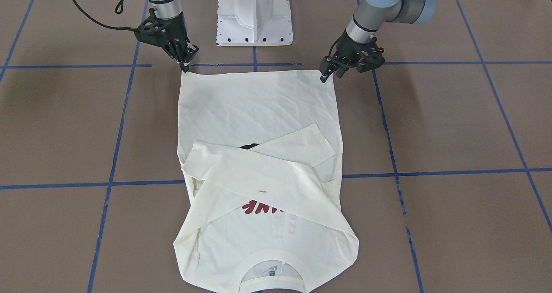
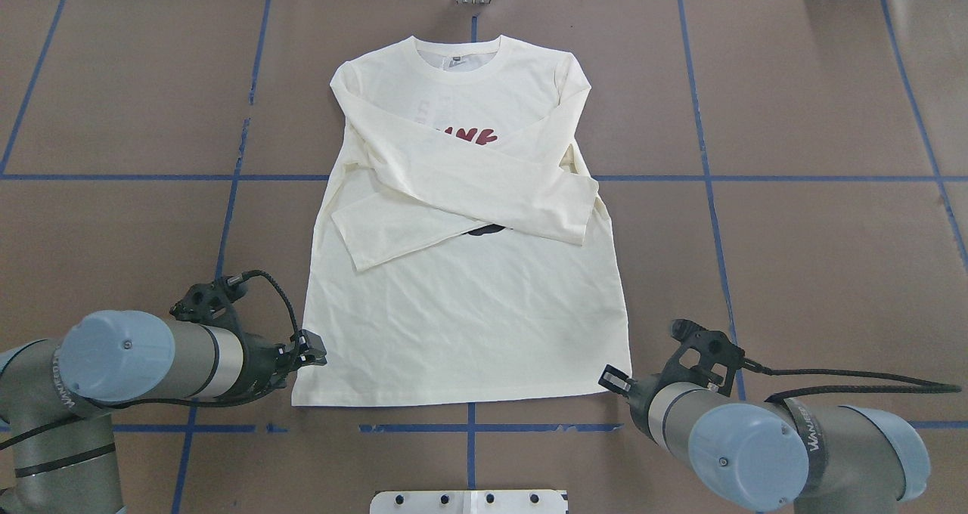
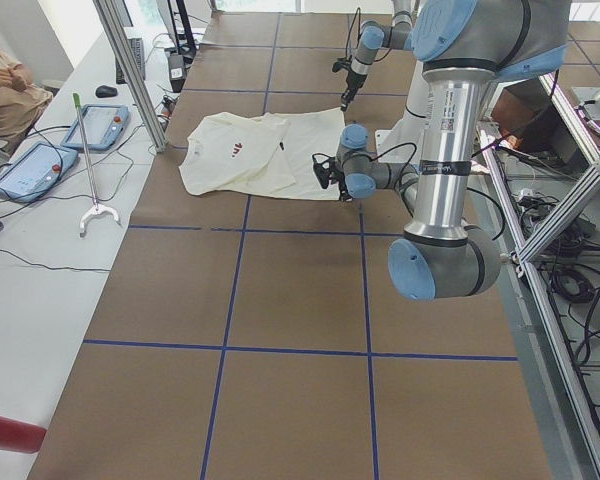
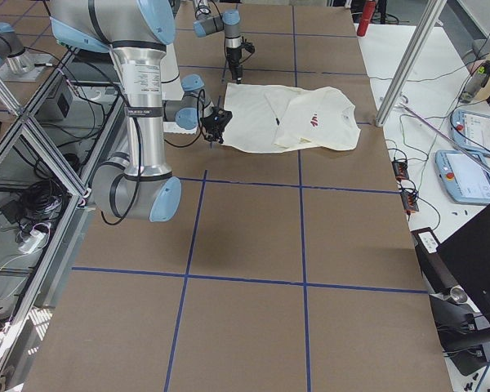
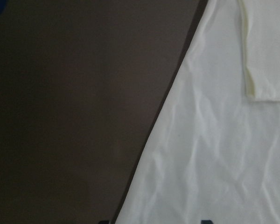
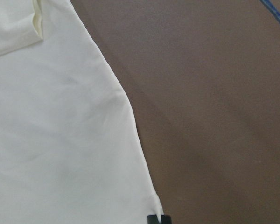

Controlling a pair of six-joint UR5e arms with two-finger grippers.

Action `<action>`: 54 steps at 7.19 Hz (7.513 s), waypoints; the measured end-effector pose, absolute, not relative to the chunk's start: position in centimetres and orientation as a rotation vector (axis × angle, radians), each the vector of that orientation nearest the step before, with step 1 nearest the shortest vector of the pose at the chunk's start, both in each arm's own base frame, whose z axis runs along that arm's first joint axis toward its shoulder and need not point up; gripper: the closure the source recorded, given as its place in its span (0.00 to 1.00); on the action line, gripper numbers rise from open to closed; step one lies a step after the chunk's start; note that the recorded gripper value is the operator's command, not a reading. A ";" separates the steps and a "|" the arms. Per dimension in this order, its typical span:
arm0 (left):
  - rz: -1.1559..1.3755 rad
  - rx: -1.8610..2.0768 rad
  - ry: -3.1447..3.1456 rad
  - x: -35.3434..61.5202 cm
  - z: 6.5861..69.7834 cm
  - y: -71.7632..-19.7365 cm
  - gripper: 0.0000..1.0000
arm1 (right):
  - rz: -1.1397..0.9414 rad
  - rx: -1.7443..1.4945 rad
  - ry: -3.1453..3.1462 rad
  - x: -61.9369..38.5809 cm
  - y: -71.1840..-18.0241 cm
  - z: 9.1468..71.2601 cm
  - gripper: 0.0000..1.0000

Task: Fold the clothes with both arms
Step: 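Grasp the other hem corner with the left gripper, then lift both hem corners and fold them up toward the collar, then release the hem and raise both grippers away from the shirt, then grasp the folded shirt's side edge with the right gripper and pull inward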

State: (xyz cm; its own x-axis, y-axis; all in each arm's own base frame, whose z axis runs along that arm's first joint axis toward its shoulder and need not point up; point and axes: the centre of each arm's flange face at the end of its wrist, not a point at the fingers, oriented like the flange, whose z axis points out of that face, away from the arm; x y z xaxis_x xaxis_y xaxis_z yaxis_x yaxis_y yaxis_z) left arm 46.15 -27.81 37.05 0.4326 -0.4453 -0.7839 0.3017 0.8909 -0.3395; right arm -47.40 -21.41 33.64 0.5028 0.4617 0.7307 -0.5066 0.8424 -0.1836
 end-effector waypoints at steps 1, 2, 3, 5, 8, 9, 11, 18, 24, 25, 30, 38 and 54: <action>-0.479 -0.174 1.005 46.5 37.2 -27.2 0.33 | 0.585 0.057 -0.865 -47.4 -21.4 33.6 1.00; -0.486 -0.192 0.994 46.9 37.4 -26.5 0.37 | 0.585 0.057 -0.865 -47.4 -21.4 33.6 1.00; -0.490 -0.205 0.986 47.3 37.5 -26.0 0.45 | 0.585 0.057 -0.866 -47.4 -21.4 33.6 1.00; -0.498 -0.213 0.975 47.5 37.9 -25.7 1.00 | 0.585 0.057 -0.867 -47.3 -21.4 33.5 1.00; -0.505 -0.221 0.975 47.3 37.1 -25.6 1.00 | 0.586 0.057 -0.869 -47.3 -21.4 33.5 1.00; -0.502 -0.225 0.981 47.1 36.7 -25.5 1.00 | 0.586 0.057 -0.869 -47.2 -21.4 33.5 1.00; -0.494 -0.230 1.001 46.7 35.6 -25.3 1.00 | 0.590 0.058 -0.875 -46.5 -21.6 33.2 1.00; -0.418 -0.316 1.138 39.6 24.2 -19.9 1.00 | 0.519 -0.051 -0.847 -37.9 -15.8 27.4 1.00; -0.497 0.054 1.115 38.2 19.6 -37.9 1.00 | 0.617 0.031 -0.860 -34.6 -36.6 25.8 1.00; -0.509 0.091 1.080 38.7 20.0 -41.1 1.00 | 0.618 0.043 -0.838 -35.2 -40.9 26.0 1.00; -0.589 0.209 1.016 43.5 25.9 -52.6 1.00 | 0.617 0.095 -0.727 -41.0 -57.0 28.6 1.00; -0.561 0.273 0.943 48.2 31.7 -58.6 0.64 | 0.568 0.123 -0.663 -44.9 -63.8 35.6 0.98; -0.411 0.261 1.109 39.0 27.4 -56.2 0.47 | 0.667 -0.036 -0.807 -45.7 -43.2 37.9 0.99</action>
State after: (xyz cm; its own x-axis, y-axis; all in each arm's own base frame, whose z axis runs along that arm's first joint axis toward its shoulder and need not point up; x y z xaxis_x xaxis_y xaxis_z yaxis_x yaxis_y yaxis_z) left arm 39.04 -56.16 27.39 0.3819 -0.1899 -0.9045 0.4460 0.8950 0.0004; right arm -45.68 -43.22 37.86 0.5005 0.5645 0.6564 -0.5379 0.7968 -0.2751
